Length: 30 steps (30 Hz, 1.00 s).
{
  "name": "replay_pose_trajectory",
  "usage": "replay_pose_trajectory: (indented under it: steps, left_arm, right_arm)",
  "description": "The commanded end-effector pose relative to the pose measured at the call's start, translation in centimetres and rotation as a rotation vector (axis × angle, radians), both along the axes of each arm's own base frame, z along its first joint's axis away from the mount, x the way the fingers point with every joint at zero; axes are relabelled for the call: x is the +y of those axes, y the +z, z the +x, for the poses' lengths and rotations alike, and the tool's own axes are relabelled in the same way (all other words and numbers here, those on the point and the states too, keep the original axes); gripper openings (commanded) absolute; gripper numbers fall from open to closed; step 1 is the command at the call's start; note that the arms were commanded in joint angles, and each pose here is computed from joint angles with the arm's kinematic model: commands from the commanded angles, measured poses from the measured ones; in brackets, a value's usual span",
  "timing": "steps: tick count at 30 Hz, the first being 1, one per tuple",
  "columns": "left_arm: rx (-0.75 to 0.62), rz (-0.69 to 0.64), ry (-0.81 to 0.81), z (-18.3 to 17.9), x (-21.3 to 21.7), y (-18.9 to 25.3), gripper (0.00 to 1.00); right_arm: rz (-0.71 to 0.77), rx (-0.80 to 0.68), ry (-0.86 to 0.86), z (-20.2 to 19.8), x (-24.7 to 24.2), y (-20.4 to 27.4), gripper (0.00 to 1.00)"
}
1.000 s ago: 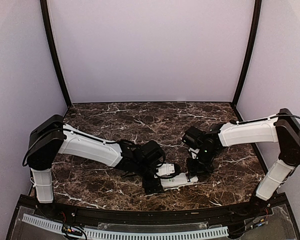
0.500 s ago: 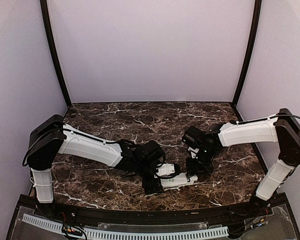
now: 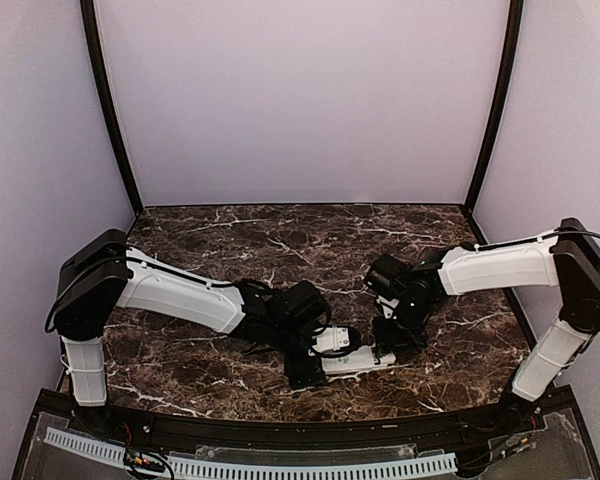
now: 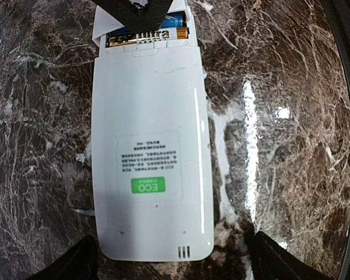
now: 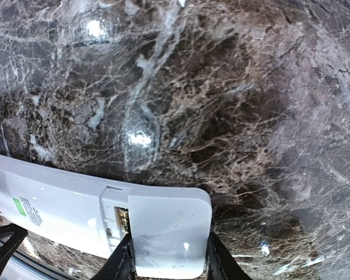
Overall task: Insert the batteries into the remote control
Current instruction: Place the battery cover on the remote control without the battery cover.
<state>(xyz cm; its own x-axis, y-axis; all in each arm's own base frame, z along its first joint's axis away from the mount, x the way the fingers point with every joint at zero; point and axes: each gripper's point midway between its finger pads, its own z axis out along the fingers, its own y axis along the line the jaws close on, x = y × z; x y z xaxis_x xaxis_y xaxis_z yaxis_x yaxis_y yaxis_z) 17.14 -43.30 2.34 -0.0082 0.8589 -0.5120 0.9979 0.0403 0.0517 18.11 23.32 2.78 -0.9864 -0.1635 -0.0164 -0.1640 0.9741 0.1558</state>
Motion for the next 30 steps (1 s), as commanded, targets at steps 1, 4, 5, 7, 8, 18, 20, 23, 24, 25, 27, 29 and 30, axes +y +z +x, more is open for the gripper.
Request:
replay_pose_trajectory:
  steps: [1,4,5,7,8,18,20,23,24,25,27,29,30]
  left_arm:
    - [0.028,0.081,-0.013,-0.6,1.5,-1.8,0.90]
    - [0.028,0.083,-0.012,-0.6,1.5,-1.8,0.90]
    - [0.029,0.085,-0.013,-0.6,1.5,-1.8,0.90]
    - [0.029,0.082,-0.013,-0.6,1.5,-1.8,0.90]
    - [0.030,0.081,-0.014,-0.6,1.5,-1.8,0.90]
    - [0.039,0.080,-0.017,-0.8,1.4,-1.9,0.90]
    - [0.040,0.080,-0.017,-0.8,1.4,-1.9,0.90]
    - [0.042,0.080,-0.017,-0.8,1.4,-1.9,0.90]
    - [0.042,0.080,-0.017,-0.8,1.4,-1.9,0.90]
    - [0.042,0.080,-0.016,-0.8,1.4,-1.9,0.90]
    - [0.045,0.078,-0.017,-0.9,1.4,-1.9,0.90]
    - [0.049,0.074,-0.018,-0.9,1.3,-1.9,0.90]
    - [0.049,0.073,-0.019,-0.9,1.3,-1.9,0.90]
  right_arm:
    - [-0.005,0.019,0.023,-1.3,-0.1,0.1,0.37]
    - [-0.012,0.022,0.023,-1.5,-0.1,0.1,0.37]
    - [-0.012,0.021,0.023,-1.6,-0.1,0.1,0.37]
    - [-0.013,0.020,0.025,-1.7,-0.1,0.2,0.37]
    - [-0.013,0.017,0.025,-1.7,-0.1,0.3,0.37]
    - [-0.036,0.013,-0.004,-1.7,-0.6,0.4,0.37]
    - [-0.047,0.003,-0.020,-1.6,-0.9,0.7,0.37]
    - [-0.046,-0.024,-0.055,-1.3,-1.2,1.4,0.35]
    - [-0.037,-0.033,-0.066,-1.3,-1.2,1.6,0.35]
    - [-0.022,-0.045,-0.073,-1.2,-1.1,1.9,0.35]
    - [0.004,-0.065,-0.088,-1.1,-0.9,2.3,0.33]
    - [0.028,-0.082,-0.104,-1.1,-0.7,2.6,0.32]
    - [0.039,-0.087,-0.111,-1.1,-0.6,2.7,0.31]
